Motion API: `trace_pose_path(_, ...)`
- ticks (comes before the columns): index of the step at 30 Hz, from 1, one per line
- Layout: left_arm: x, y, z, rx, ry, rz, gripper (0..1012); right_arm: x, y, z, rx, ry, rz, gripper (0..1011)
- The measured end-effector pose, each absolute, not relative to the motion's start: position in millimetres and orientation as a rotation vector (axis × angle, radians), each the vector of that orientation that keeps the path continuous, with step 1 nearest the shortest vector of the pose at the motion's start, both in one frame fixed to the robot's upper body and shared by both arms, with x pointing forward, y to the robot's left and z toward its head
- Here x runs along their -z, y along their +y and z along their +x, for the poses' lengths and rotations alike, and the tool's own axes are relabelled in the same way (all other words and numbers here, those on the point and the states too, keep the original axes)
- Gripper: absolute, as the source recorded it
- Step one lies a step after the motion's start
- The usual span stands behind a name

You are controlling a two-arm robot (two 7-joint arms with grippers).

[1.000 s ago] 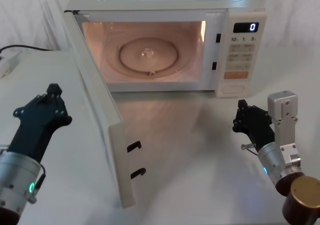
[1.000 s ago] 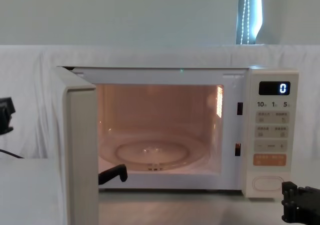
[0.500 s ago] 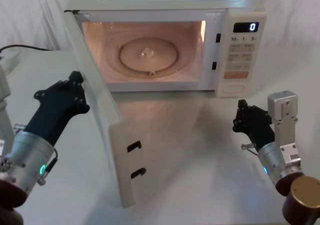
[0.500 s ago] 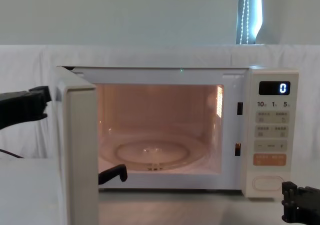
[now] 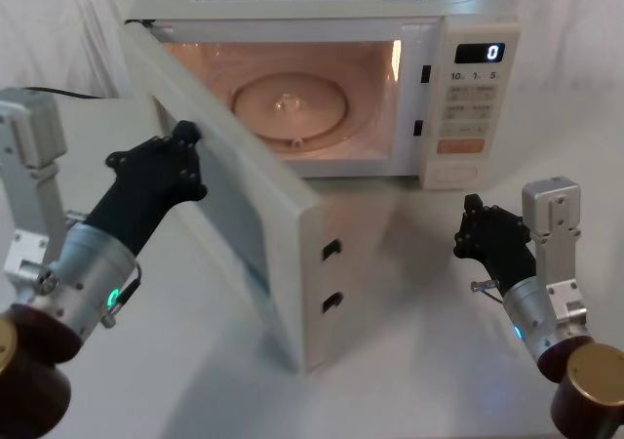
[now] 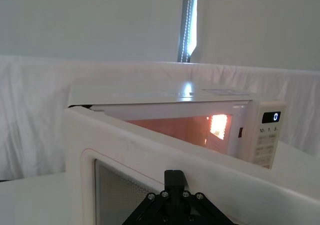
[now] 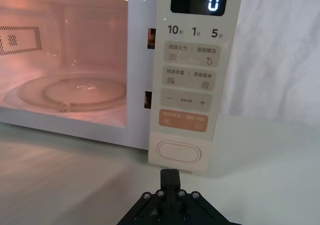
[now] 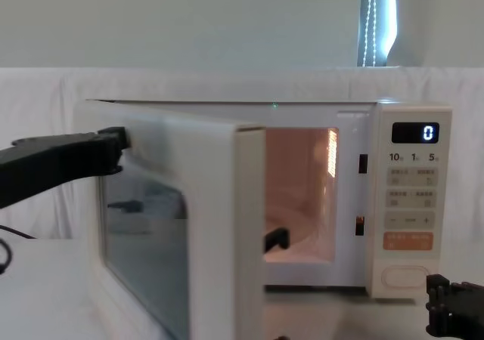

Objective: Press the button to open the microwave door with one hand; close the microwave door with the other hand.

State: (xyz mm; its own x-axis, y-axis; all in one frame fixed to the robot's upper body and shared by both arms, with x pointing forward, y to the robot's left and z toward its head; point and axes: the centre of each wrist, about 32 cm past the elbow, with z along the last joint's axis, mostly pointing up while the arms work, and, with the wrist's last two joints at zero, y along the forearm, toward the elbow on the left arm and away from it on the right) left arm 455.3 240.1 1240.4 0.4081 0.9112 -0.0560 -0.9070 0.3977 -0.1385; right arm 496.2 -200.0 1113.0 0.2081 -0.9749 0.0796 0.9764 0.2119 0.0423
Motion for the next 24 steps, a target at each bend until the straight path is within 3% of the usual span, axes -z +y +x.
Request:
trace_pose_path(8, -1236.5, 227.3, 475.0, -1.119, -0.014, -0.167, 0, -1113.0, -200, 496, 1.358, -0.096, -0.019, 0)
trace_pose_path(24, -1232.7, 196.4, 515.7, -1.085, -0.010, -0.193, 0, -1113.0, -200, 496, 1.358, -0.096, -0.019, 0)
